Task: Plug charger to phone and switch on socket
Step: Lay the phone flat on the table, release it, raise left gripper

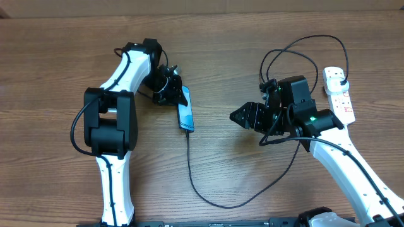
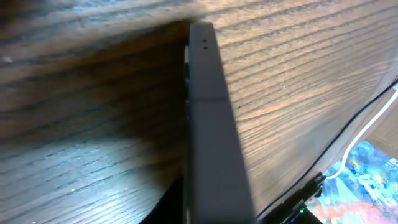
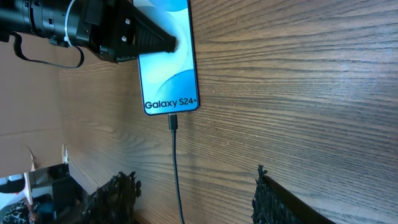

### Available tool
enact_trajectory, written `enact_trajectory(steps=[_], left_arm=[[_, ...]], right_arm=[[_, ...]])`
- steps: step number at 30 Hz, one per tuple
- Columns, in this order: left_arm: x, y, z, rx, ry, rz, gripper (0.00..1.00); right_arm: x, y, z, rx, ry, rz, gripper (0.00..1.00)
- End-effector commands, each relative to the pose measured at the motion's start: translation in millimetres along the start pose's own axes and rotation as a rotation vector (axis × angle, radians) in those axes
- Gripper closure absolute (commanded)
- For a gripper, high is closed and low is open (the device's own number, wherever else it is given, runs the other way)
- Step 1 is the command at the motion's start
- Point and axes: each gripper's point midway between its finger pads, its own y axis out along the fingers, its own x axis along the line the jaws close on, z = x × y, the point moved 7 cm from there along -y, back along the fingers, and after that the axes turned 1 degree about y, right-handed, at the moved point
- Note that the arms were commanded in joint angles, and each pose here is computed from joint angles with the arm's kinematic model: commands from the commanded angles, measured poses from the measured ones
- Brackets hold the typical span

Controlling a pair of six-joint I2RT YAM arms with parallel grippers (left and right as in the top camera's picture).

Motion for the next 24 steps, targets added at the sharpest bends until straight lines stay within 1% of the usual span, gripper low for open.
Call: enact_trajectory(steps=[1,8,16,24], left_arm=[[5.0,3.7,-0.1,0.005,-0.010,-0.033,0.82],[5.5,3.6,1.5,0.013,-0.015,-0.038,0.75],[10.4,3.3,2.7,0.016,-0.022,-0.085,0.74],[10.8,3.3,3.3,0.018,-0.024,-0.088,0.73]], right_arm=[[4.5,-4.0,-5.6,-0.024,-0.018,-0.002,0.37],[4.4,-4.0,-5.7,-0.025,-0.018,-0.002,0.37],[4.4,-4.0,-5.6,-0.024,-0.018,-0.002,0.37],[4.4,-4.0,-5.5,-0.023,-0.018,-0.002,0.37]])
